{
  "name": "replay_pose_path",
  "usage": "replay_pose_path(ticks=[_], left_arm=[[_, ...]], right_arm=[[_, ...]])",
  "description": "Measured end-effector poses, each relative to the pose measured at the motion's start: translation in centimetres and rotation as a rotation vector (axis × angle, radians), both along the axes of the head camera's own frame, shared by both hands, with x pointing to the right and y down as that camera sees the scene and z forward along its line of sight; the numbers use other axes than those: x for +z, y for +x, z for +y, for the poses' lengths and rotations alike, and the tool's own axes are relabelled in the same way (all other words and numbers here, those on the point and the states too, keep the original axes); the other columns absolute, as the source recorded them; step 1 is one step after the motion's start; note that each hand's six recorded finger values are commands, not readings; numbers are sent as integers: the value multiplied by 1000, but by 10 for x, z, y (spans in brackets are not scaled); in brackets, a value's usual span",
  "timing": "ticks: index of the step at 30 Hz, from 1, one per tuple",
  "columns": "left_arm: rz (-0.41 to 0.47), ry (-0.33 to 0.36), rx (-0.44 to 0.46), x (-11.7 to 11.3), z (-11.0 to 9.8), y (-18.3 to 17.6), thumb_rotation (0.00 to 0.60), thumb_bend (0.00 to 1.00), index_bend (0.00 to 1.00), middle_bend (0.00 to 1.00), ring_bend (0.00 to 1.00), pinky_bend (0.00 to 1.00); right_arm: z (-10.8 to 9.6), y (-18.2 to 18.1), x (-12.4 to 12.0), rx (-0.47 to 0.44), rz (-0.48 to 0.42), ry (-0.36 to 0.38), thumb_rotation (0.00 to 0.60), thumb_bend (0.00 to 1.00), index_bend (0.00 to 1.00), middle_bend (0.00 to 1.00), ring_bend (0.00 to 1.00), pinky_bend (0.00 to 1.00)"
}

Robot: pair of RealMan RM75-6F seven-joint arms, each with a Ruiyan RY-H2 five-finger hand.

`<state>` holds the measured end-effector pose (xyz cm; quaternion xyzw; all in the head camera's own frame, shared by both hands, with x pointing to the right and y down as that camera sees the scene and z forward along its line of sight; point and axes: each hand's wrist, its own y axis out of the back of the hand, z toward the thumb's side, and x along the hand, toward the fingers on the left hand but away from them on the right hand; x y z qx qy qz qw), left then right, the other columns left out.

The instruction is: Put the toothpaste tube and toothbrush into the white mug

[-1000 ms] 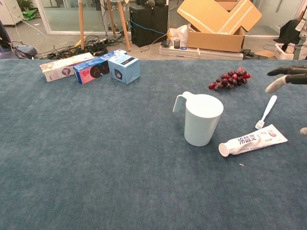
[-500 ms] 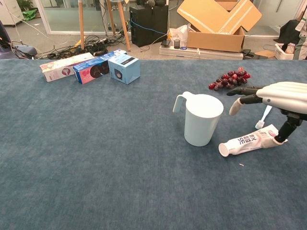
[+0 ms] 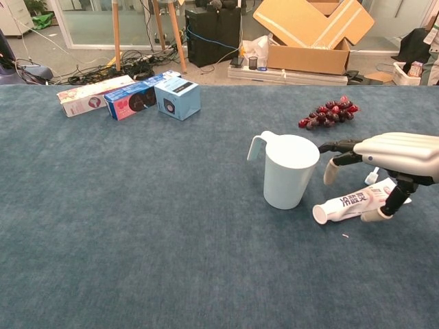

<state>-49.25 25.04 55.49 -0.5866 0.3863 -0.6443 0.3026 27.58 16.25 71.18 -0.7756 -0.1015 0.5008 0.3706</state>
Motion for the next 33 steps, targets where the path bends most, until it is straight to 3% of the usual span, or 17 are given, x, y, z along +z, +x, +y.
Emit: replay_pose_path(ticks=[12, 24, 33], left_arm=[[-2, -1, -11, -1, 0, -3, 600, 0, 510, 157, 98, 160], [-4, -8, -14, 0, 0, -3, 600, 0, 510, 157, 99, 184], [-4, -8, -16, -1, 0, -3, 600, 0, 510, 160, 99, 198]], right_arm=[[1, -1, 17, 8, 29, -50, 600, 192, 412, 31, 0, 150], [2, -2, 18, 10, 24, -65, 600, 229, 571, 86, 0, 150], [0, 0, 13, 22, 17, -52, 600, 247, 624, 117, 0, 150]])
